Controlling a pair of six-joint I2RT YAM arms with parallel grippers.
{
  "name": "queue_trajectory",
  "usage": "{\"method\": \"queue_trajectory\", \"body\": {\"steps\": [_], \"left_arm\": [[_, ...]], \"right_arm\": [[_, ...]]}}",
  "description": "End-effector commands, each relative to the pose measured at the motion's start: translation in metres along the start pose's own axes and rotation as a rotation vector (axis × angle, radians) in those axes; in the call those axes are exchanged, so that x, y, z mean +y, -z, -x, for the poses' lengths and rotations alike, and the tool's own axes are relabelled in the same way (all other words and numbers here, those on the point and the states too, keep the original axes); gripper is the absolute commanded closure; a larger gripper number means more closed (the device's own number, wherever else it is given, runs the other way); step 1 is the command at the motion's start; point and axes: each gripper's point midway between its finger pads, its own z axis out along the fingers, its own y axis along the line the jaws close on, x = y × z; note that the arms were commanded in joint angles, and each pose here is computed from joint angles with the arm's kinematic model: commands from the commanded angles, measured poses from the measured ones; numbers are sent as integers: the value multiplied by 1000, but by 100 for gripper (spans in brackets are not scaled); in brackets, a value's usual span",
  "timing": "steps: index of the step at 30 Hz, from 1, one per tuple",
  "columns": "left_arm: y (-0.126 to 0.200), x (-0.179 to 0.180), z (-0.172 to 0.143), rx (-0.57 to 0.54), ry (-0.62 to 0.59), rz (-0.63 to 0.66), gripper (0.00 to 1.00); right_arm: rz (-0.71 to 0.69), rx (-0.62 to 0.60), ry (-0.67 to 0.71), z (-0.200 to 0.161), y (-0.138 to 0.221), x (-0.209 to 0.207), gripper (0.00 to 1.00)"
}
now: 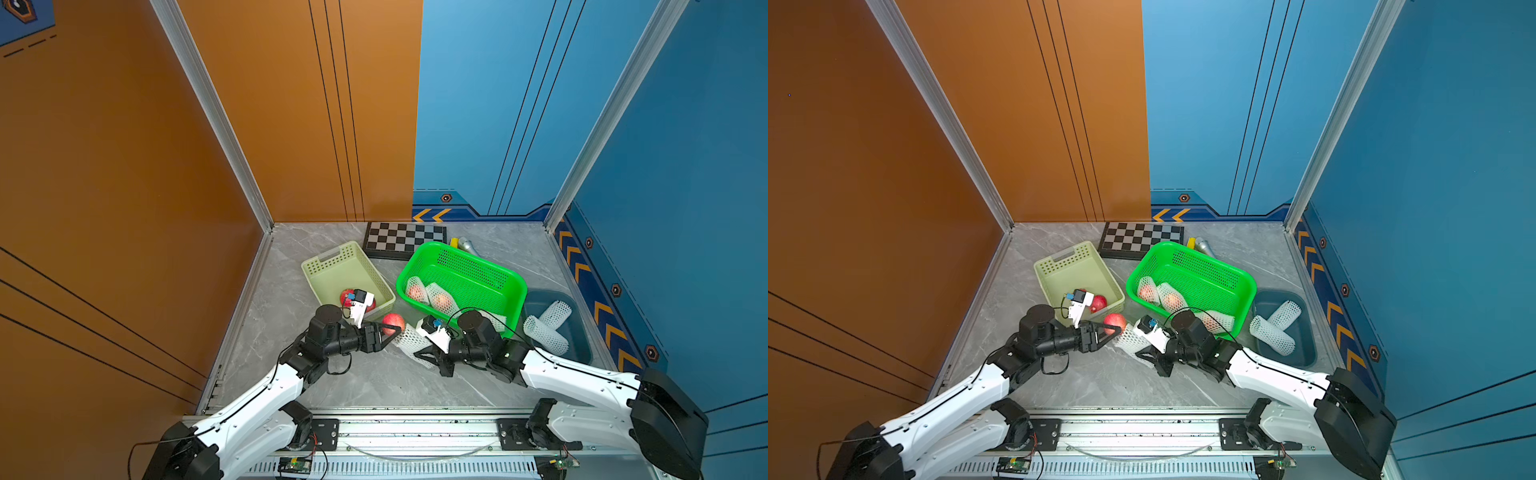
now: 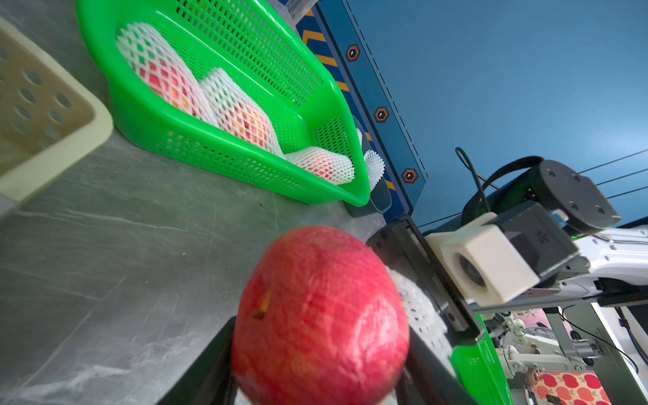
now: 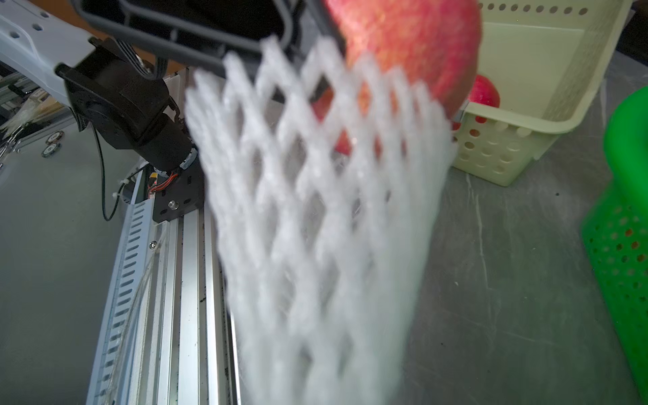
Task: Remove foam nets from apples
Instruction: Pick up the apple from the center of the board, then place the apple in the basket.
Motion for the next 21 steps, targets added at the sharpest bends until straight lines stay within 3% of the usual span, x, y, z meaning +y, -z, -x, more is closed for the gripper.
{"method": "queue_trajectory", "body": {"steps": [1, 5, 15, 21], "left_arm": [[8, 0, 18, -57, -22, 30, 36], [17, 9, 33, -119, -29, 94, 36], [59, 67, 88, -318, -15, 480, 35], [64, 104, 109, -312, 80, 614, 35]], "right_arm": [[-22, -2, 0, 2, 4, -3, 100], [-41, 8, -10, 2, 3, -8, 100], [-264, -22, -214, 19, 27, -61, 100], [-505, -52, -396, 30, 66, -95, 100]]}}
